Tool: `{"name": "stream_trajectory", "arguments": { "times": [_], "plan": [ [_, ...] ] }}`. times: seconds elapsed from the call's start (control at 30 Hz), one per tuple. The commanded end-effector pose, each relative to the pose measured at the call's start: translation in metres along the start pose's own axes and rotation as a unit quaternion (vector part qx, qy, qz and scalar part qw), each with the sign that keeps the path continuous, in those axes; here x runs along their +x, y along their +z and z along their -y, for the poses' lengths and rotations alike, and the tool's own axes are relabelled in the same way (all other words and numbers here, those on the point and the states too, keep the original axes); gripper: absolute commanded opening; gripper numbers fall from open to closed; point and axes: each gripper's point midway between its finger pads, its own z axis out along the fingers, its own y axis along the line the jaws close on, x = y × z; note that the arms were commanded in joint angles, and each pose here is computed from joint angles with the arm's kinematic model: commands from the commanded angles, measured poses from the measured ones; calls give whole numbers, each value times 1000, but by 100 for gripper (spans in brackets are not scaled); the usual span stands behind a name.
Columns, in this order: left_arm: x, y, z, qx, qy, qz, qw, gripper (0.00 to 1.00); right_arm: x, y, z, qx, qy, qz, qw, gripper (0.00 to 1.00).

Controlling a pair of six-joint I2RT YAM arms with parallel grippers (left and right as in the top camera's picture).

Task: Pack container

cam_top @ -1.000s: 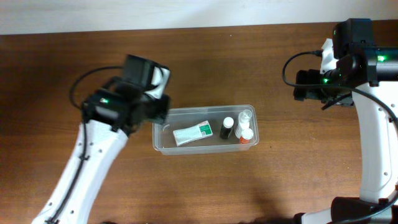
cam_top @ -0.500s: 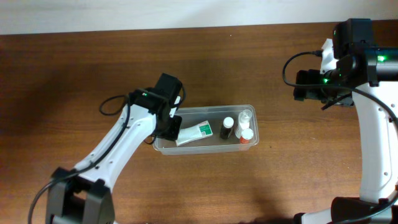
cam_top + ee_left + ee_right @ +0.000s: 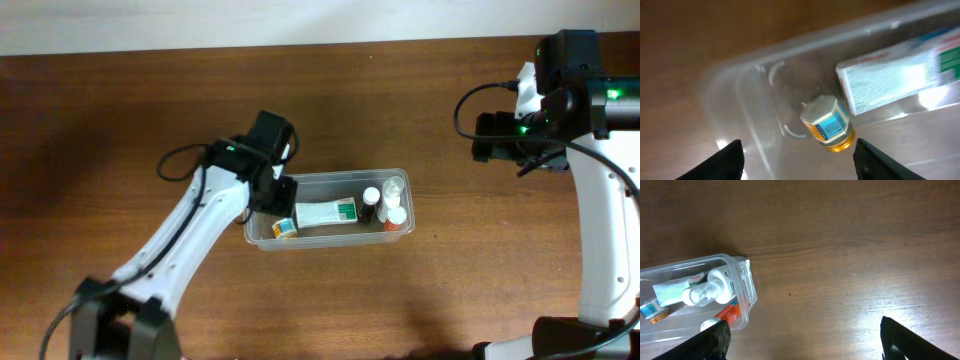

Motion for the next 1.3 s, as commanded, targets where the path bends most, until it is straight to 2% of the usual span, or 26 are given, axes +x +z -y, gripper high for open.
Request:
{"name": "stream_trajectory", "arguments": {
  "times": [0.0, 0.03, 0.17, 0.4, 0.43, 0.57, 0.67, 0.87, 0.97, 1.17, 1.27],
  "plan": [
    [-31, -76, -25, -45, -21, 129, 990, 86, -1, -1, 1, -3, -6, 4, 1000, 87],
    [-34, -89, -34, -59, -30, 151, 986, 99, -2, -1, 0, -3, -7, 6, 1000, 87],
    [-42, -120, -76, -96, -86, 208, 970, 99, -12, -1, -2, -8, -19, 28, 999, 88],
    [-40, -119, -154, -104, -244, 218, 939, 99, -36, 8, -17, -17, -47, 62, 997, 95],
    [-38, -116, -160, -94, -247, 211, 941, 99, -38, 11, -18, -18, -47, 59, 997, 95],
    [-34, -110, -152, -17, -185, 192, 964, 99, -35, 11, -17, -17, -45, 54, 997, 95],
    [-19, -117, -155, -25, -186, 184, 965, 100, -32, -7, -17, -20, -41, 76, 996, 95],
    [22, -153, -142, -31, -181, 250, 951, 99, -3, -70, -9, -22, -19, 178, 984, 96],
    [50, -164, -133, -34, -178, 297, 938, 99, 20, -84, -6, -29, -20, 229, 973, 100],
    [103, -166, -115, -35, -170, 382, 908, 99, 101, -49, 7, -33, -21, 270, 962, 98],
    [121, -168, -110, -36, -169, 392, 904, 99, 131, -24, 11, -33, -21, 264, 964, 99]
  ]
}}
